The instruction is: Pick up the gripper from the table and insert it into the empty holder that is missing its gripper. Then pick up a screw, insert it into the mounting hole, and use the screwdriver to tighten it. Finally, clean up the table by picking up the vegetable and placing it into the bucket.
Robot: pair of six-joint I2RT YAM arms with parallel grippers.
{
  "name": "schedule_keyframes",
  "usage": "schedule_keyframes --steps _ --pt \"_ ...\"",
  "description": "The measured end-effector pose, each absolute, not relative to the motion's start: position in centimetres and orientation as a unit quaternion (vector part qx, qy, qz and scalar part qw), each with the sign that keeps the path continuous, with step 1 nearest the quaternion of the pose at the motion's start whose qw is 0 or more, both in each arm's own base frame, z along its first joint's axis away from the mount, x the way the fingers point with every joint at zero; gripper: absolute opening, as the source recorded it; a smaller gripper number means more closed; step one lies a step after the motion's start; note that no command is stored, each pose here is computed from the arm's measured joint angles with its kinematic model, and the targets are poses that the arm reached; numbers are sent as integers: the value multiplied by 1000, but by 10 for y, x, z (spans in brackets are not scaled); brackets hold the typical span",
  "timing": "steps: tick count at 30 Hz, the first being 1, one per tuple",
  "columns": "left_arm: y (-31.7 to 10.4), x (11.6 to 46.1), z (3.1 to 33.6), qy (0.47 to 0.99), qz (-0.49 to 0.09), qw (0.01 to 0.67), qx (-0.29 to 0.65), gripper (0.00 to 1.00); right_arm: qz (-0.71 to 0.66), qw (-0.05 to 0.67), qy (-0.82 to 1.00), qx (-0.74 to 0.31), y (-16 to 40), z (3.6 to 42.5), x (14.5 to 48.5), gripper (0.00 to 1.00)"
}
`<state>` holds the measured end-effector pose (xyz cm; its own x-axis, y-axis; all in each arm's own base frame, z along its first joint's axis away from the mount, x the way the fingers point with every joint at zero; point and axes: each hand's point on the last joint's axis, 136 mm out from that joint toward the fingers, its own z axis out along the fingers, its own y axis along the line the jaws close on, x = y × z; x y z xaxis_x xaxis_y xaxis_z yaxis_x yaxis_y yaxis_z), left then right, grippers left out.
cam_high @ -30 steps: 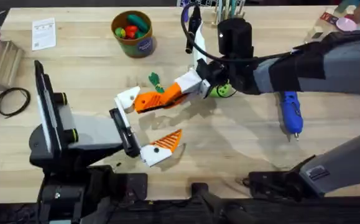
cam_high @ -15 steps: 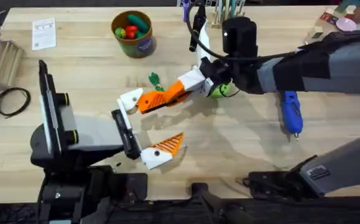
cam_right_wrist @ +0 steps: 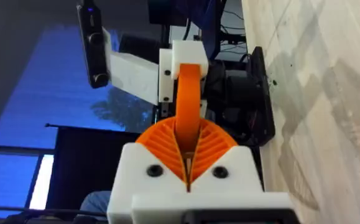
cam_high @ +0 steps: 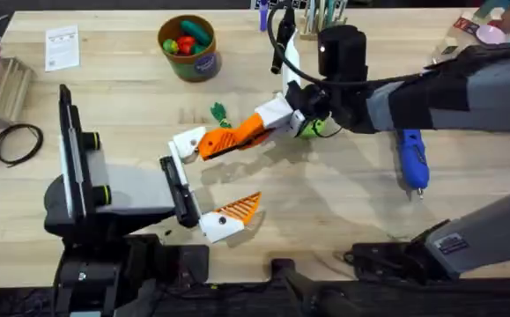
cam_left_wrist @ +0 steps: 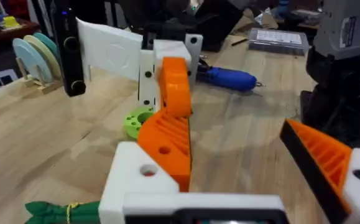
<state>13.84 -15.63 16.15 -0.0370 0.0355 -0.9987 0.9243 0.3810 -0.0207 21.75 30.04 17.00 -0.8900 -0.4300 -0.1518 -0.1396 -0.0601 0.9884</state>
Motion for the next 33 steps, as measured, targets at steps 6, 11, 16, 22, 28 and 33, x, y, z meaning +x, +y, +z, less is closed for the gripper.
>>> schedule_keyframes --steps 6,11,16,22,28,33 --pt "-158 134 162 599 -398 565 404 986 -697 100 -678 211 295 173 209 8" --pt "-159 133 162 596 -398 565 407 986 -696 97 -680 209 294 174 206 8" --pt "-159 133 161 598 -400 564 405 986 -696 107 -680 204 291 169 201 8" --pt "-159 133 161 599 -401 563 405 986 -697 104 -678 208 291 168 200 8" --pt "-159 133 161 599 -401 563 405 985 -697 105 -676 217 293 168 196 8" --pt "-159 133 161 599 -401 563 405 986 -696 108 -673 224 296 168 192 8"
